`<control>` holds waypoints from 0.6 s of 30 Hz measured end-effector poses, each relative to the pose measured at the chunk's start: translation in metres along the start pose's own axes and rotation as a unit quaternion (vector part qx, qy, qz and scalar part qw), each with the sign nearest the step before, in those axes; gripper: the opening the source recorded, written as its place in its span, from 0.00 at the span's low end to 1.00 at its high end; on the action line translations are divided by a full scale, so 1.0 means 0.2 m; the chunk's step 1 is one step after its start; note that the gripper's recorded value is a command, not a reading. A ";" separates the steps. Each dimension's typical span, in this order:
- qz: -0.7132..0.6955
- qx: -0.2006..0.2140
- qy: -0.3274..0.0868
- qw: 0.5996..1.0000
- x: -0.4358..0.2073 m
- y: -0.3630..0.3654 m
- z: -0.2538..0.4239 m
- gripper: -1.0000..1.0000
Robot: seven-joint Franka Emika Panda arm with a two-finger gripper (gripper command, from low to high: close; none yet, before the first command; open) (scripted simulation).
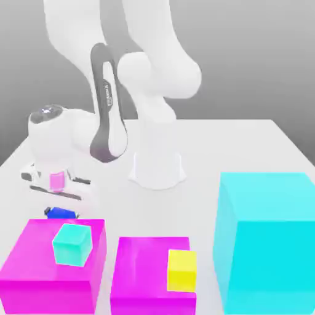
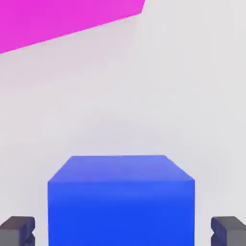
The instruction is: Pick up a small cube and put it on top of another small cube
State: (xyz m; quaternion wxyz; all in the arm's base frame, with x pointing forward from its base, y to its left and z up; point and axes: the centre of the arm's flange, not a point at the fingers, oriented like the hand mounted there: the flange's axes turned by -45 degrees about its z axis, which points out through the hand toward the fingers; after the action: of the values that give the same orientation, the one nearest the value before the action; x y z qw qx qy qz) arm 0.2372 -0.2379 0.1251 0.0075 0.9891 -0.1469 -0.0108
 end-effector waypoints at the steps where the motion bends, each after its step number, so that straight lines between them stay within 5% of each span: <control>1: 0.001 0.005 0.005 1.000 0.00 -0.01 0.00 0.00; 18: -0.003 -0.033 -0.026 0.999 -0.02 0.05 -0.05 0.00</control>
State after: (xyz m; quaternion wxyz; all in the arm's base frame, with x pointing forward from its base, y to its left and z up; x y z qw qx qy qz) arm 0.2314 -0.2465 0.1358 0.0362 0.9881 -0.1440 -0.0409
